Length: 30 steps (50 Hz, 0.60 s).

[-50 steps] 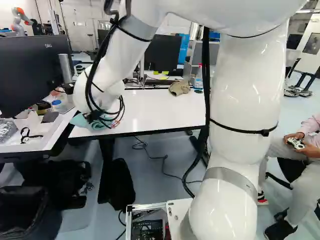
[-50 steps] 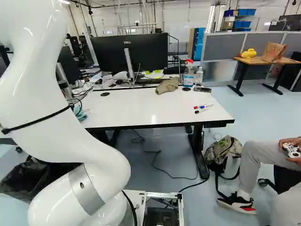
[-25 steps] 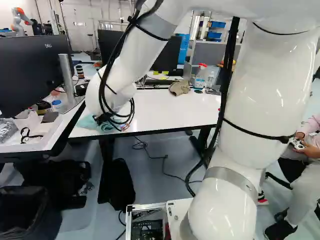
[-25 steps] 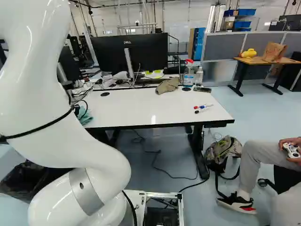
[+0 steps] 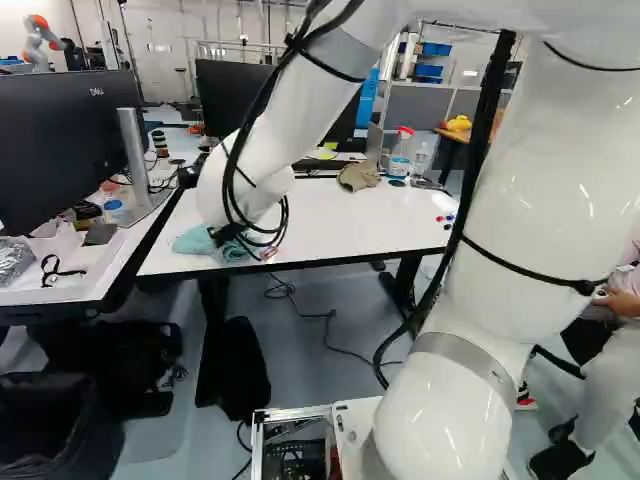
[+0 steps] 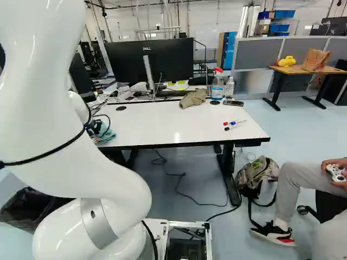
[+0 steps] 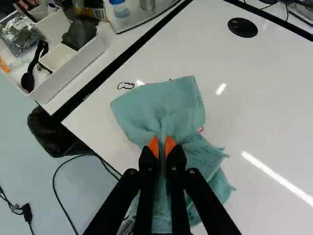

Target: Clean the table with the green towel

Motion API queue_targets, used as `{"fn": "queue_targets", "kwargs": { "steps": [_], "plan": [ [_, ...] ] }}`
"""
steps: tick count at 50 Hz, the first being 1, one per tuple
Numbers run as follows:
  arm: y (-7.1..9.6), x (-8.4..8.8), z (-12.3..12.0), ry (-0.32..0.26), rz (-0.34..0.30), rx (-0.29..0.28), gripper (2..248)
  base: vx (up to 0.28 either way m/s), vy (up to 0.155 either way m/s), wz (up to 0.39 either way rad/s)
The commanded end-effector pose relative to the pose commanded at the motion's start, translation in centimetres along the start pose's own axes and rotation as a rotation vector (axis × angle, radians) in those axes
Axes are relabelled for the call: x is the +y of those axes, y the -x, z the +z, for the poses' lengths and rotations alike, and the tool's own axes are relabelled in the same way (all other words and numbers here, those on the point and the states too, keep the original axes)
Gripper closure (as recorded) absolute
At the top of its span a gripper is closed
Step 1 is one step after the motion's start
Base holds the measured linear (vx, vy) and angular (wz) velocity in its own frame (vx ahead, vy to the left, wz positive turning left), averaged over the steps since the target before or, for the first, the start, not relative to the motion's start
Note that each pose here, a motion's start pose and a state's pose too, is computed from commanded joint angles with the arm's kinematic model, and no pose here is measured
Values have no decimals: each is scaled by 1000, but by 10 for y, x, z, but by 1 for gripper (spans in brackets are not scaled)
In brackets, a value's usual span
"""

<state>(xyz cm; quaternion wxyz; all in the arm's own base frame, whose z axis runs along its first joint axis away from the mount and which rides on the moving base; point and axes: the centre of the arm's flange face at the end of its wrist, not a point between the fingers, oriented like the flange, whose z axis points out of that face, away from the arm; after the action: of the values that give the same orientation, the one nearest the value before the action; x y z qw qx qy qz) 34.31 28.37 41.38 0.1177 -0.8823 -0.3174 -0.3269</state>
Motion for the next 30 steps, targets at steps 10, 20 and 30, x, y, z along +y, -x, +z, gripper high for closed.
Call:
{"fn": "queue_targets", "kwargs": {
  "steps": [10,20,30],
  "plan": [
    [-1,17,1,25,30,0,215,0,0,0],
    [-4,35,4,51,59,1,215,0,0,0],
    [-10,53,8,75,87,3,215,0,0,0]
  ]
}}
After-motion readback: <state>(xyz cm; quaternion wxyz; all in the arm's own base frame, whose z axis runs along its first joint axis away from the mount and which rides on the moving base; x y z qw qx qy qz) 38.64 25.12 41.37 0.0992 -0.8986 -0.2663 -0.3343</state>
